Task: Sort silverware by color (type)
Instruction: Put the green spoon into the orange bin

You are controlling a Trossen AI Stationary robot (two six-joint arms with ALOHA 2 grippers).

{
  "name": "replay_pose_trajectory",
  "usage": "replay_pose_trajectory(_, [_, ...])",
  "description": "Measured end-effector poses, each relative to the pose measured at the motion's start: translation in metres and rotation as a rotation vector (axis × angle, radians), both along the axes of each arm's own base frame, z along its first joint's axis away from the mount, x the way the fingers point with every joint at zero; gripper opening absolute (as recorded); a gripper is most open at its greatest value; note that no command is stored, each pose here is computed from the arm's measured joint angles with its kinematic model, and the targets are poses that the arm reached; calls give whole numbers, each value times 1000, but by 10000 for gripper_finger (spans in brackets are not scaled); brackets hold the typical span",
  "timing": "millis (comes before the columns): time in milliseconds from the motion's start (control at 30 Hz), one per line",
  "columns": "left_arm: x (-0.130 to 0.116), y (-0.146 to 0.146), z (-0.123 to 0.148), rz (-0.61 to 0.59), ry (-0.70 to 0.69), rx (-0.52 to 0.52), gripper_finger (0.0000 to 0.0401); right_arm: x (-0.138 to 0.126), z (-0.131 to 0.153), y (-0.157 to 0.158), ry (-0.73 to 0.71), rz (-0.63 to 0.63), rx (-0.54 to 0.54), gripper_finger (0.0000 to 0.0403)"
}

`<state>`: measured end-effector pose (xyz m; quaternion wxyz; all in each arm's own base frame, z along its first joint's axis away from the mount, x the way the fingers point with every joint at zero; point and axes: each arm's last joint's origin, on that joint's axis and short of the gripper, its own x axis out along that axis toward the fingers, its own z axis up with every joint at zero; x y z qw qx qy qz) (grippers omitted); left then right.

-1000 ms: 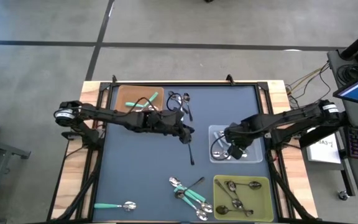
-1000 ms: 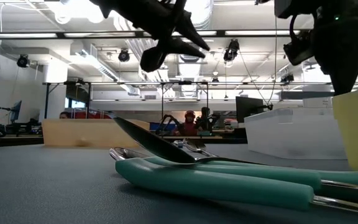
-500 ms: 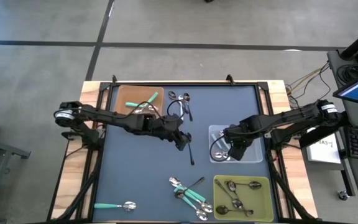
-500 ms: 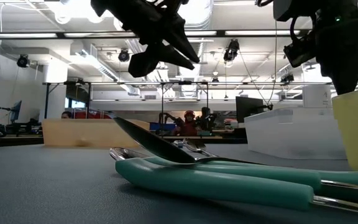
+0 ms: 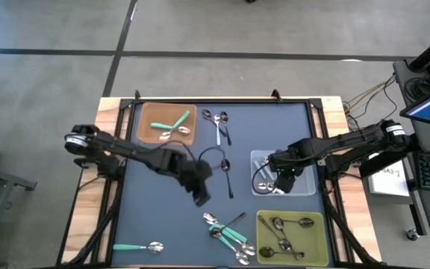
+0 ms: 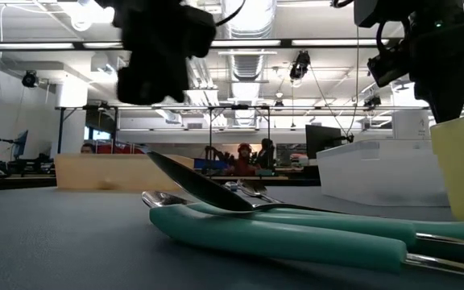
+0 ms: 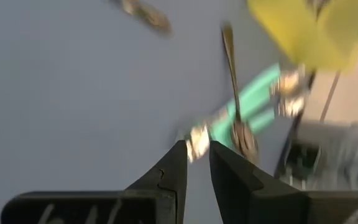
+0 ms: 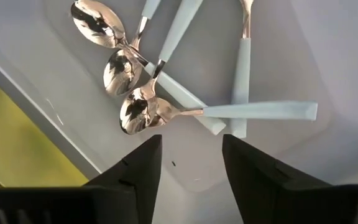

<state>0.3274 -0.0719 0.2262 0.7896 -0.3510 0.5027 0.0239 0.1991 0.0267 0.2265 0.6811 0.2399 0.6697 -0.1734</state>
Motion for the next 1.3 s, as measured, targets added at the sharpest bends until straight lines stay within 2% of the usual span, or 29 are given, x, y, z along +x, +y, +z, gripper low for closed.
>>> replay_pose_trajectory(167, [-13, -39, -1, -78, 43, -27, 51, 0, 0, 0, -8, 53, -2, 151])
replay_pose_trajectory(433, [-42, -95, -3, -17, 192, -135, 51, 1, 0, 0, -19, 140, -6, 143])
replay_pose_trajectory(567, [-63, -124, -3, -67, 237, -145, 51, 1, 0, 0, -29, 193, -9, 146])
replay_pose_trajectory(667, [-76, -141, -4, -144, 233, -119, 51, 3, 0, 0, -50, 224, -11, 145])
replay_pose_trajectory(800, [-95, -157, -6, -266, 207, -30, 51, 7, 0, 1, -89, 235, -11, 141])
replay_pose_trajectory(1100, [-129, -177, -18, -481, 224, 125, 51, 8, 1, 1, -97, 117, -1, 143])
replay_pose_trajectory(1300, [-139, -189, -37, -519, 297, 183, 51, 12, 1, 1, -135, 54, 7, 139])
